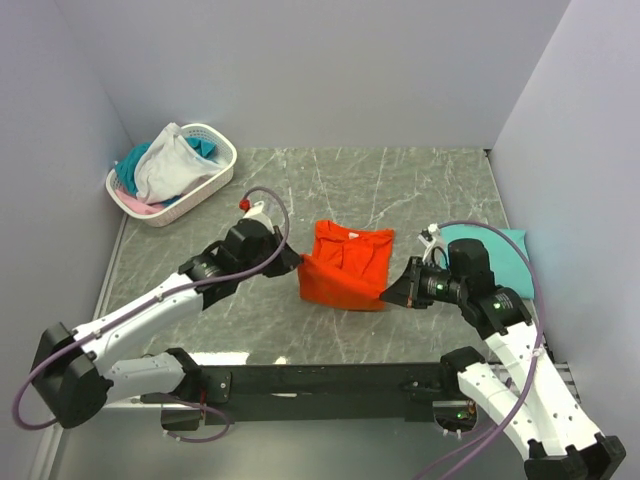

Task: Fold and stack the t-shirts
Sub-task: Fold the tshirt

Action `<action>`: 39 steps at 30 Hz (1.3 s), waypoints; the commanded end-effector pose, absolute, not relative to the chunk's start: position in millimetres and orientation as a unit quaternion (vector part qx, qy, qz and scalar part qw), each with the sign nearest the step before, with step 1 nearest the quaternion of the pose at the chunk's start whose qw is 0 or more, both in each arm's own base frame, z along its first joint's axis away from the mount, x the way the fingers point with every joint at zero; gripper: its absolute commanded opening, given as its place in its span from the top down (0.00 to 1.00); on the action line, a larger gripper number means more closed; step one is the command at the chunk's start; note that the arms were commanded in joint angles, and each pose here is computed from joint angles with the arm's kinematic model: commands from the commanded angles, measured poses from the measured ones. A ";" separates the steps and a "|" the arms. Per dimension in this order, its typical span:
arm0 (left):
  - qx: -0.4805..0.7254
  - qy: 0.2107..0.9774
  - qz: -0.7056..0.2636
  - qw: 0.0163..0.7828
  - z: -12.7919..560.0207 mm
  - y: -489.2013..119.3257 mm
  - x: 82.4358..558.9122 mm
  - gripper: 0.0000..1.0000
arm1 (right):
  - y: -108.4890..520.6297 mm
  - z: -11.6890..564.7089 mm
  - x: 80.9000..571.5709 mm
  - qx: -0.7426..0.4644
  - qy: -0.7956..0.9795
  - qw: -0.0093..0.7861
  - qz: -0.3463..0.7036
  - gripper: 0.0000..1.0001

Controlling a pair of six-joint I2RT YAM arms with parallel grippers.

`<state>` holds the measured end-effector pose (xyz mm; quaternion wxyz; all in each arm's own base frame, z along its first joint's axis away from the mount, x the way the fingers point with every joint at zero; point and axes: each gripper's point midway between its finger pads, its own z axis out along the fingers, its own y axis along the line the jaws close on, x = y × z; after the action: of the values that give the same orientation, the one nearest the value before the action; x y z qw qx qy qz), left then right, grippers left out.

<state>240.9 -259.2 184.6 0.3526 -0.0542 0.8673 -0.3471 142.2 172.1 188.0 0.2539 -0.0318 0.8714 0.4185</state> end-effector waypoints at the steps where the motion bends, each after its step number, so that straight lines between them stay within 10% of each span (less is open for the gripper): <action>1: -0.060 0.838 -0.361 0.405 223.1 -266.6 271.5 1.00 | 167.7 212.3 172.0 -0.014 0.861 0.319 0.395 1.00; 39: -0.072 0.864 -0.318 0.384 190.2 -276.8 387.3 1.00 | 146.6 208.1 279.3 0.069 0.870 0.354 0.335 1.00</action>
<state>365.7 -276.8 170.7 0.3517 -0.0792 0.8794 -0.3110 256.7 150.7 186.3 0.3103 0.0676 0.8868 0.3358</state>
